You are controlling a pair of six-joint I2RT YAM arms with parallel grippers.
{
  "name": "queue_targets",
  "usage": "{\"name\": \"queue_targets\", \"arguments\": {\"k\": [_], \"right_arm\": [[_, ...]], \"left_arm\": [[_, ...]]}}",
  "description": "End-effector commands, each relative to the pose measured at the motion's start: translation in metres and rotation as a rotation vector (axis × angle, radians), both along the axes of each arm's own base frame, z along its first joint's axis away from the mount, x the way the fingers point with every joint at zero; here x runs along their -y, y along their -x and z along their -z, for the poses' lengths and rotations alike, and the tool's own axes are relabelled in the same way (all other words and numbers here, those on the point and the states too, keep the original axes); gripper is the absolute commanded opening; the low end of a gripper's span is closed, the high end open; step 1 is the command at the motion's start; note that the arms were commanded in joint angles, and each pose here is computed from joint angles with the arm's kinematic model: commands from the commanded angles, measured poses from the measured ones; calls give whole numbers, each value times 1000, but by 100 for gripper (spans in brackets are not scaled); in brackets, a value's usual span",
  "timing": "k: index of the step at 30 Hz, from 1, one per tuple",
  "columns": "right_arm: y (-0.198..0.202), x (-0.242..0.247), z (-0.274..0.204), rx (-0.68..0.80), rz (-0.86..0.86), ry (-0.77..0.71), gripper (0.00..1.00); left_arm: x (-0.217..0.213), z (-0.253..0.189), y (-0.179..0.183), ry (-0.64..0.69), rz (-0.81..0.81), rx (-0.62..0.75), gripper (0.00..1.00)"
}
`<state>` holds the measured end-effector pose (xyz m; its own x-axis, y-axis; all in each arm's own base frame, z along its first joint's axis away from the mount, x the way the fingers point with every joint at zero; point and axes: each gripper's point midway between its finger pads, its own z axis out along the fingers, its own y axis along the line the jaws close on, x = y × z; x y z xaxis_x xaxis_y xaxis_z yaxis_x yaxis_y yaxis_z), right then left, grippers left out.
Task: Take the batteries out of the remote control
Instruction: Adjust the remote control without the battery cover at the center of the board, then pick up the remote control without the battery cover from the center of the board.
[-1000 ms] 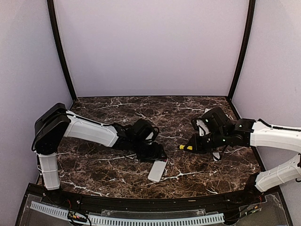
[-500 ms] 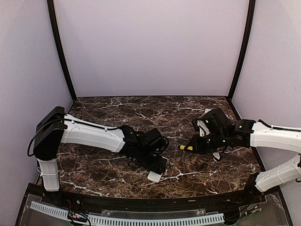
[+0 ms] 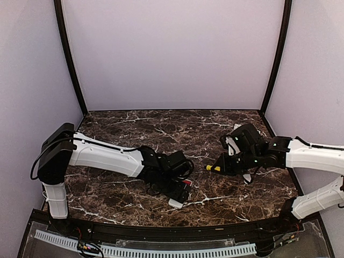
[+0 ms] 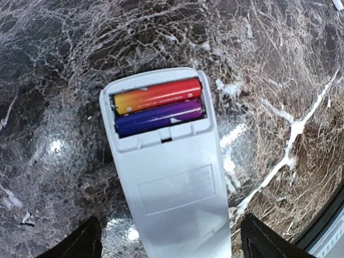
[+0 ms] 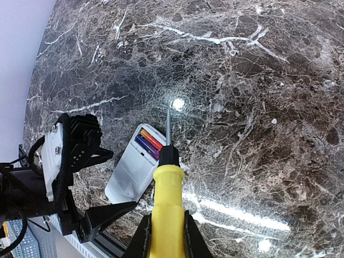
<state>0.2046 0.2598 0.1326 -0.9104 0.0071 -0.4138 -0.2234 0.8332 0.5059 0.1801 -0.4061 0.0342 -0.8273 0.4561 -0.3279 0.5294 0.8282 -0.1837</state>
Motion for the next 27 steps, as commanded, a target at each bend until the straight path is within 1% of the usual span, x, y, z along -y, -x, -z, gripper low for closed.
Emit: {"name": "queue_targets", "arguments": {"k": [1, 6, 14, 23, 25, 27], "right_arm": [[-6, -4, -5, 28, 18, -18, 0], [-6, -4, -8, 28, 18, -24, 0], [-4, 3, -8, 30, 42, -25, 0], [-4, 6, -3, 21, 61, -9, 0], [-5, 6, -3, 22, 62, -8, 0], [-5, 5, -2, 21, 59, -9, 0]], "left_arm": [[-4, 4, 10, -28, 28, 2, 89], [-4, 9, 10, -40, 39, 3, 88], [-4, 14, 10, -93, 85, 33, 80], [-2, 24, 19, -139, 118, 34, 77], [-3, 26, 20, -147, 114, 33, 74], [-5, 27, 18, -155, 107, 37, 68]]}}
